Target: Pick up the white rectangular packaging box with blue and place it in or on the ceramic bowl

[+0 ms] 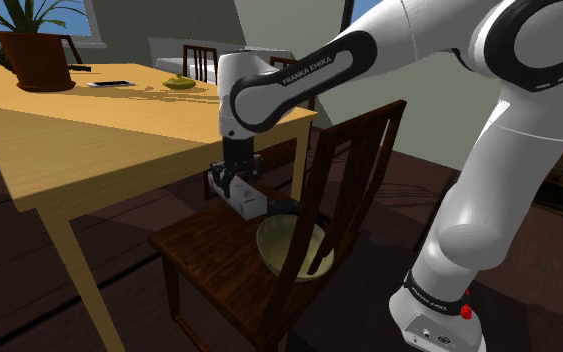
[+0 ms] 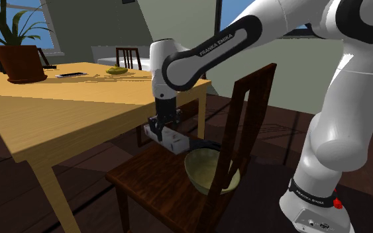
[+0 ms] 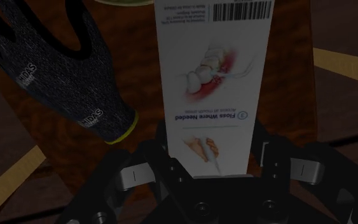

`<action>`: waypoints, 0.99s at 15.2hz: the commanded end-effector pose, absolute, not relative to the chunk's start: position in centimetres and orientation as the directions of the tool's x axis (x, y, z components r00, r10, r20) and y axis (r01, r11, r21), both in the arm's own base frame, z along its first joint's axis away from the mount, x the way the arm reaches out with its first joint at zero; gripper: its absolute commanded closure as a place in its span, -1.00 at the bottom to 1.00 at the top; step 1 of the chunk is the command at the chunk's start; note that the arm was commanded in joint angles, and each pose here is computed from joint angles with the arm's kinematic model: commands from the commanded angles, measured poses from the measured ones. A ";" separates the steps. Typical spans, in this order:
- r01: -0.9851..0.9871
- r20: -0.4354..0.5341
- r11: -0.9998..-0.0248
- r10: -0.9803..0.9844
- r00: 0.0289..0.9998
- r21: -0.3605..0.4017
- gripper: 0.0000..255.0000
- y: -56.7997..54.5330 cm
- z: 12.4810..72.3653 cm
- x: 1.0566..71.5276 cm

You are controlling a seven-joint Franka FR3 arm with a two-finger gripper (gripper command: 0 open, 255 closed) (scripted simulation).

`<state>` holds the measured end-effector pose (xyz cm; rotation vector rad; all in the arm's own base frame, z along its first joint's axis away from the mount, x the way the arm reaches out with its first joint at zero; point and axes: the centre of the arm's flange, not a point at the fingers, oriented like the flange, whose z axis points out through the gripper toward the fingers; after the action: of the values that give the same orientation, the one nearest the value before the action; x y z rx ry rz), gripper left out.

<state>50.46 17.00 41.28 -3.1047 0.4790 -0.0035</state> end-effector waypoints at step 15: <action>-0.301 0.003 -0.953 -0.301 0.953 -0.001 1.00 17.2 47.5 45.1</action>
<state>46.30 16.99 47.54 -3.1047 0.4785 -0.0030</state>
